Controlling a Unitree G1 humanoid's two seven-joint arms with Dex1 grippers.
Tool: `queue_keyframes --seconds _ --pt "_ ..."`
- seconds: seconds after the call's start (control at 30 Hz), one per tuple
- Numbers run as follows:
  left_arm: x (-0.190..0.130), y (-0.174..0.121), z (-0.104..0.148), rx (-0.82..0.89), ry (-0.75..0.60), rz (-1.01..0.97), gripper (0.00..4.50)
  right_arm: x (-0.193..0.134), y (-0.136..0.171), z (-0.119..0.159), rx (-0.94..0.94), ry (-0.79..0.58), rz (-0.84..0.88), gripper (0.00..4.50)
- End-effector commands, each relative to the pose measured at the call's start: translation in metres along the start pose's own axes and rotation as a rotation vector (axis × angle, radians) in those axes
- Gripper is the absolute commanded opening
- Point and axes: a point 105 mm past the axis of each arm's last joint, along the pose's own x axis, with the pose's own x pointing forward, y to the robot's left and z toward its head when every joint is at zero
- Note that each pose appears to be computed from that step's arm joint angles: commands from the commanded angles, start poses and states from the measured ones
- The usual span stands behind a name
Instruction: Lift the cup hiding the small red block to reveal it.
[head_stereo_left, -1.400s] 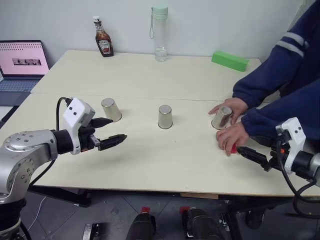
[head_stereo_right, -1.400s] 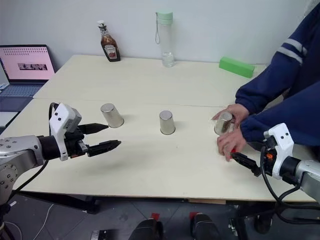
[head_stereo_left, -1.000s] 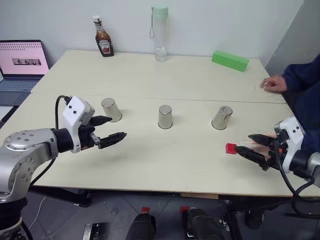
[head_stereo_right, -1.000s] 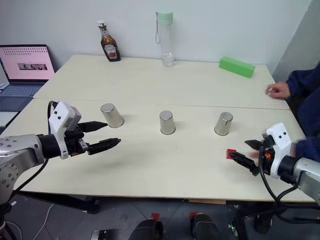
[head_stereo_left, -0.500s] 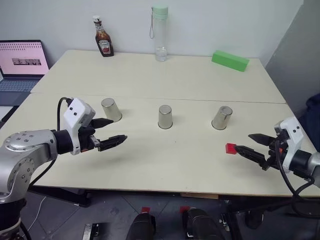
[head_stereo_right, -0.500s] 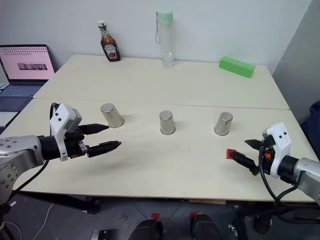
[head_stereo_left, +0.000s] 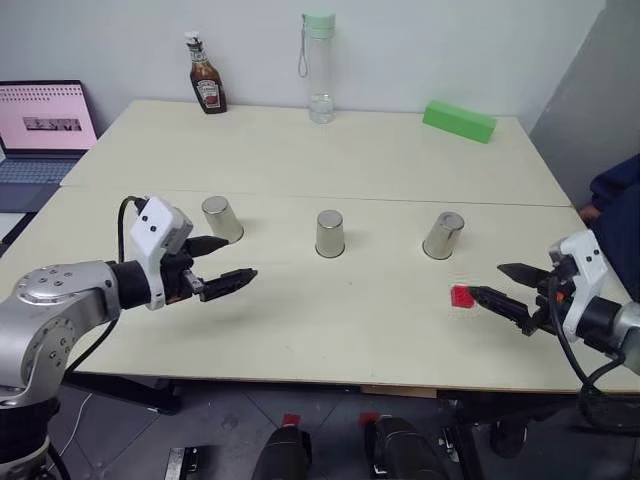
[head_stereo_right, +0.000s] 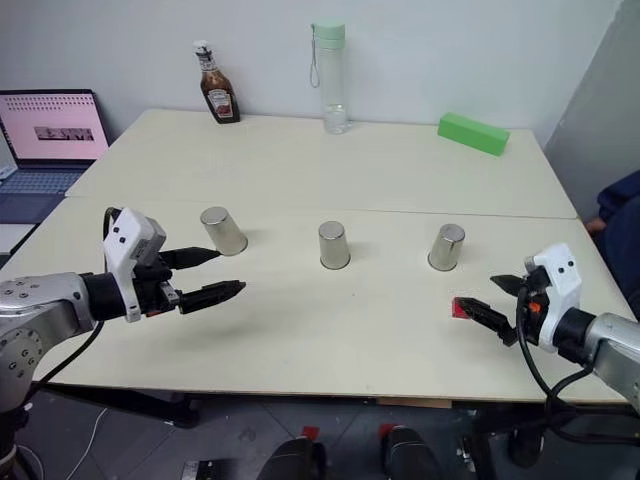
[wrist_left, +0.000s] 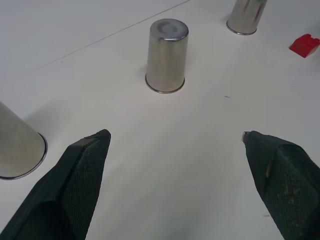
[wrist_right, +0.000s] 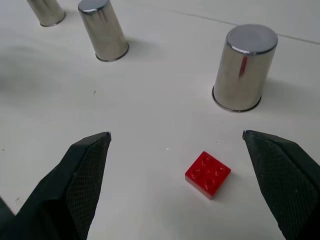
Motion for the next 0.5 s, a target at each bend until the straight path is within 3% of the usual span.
queue_keyframes --seconds 0.03,0.5 --pt "-0.0010 0.0000 0.0065 0.037 -0.021 0.005 4.50 -0.0006 0.0037 0.0043 -0.032 -0.013 0.009 4.48" --pt "-0.0010 -0.0005 0.0073 0.042 -0.030 0.002 4.50 0.0004 0.0045 0.0040 -0.025 -0.029 -0.002 4.48"
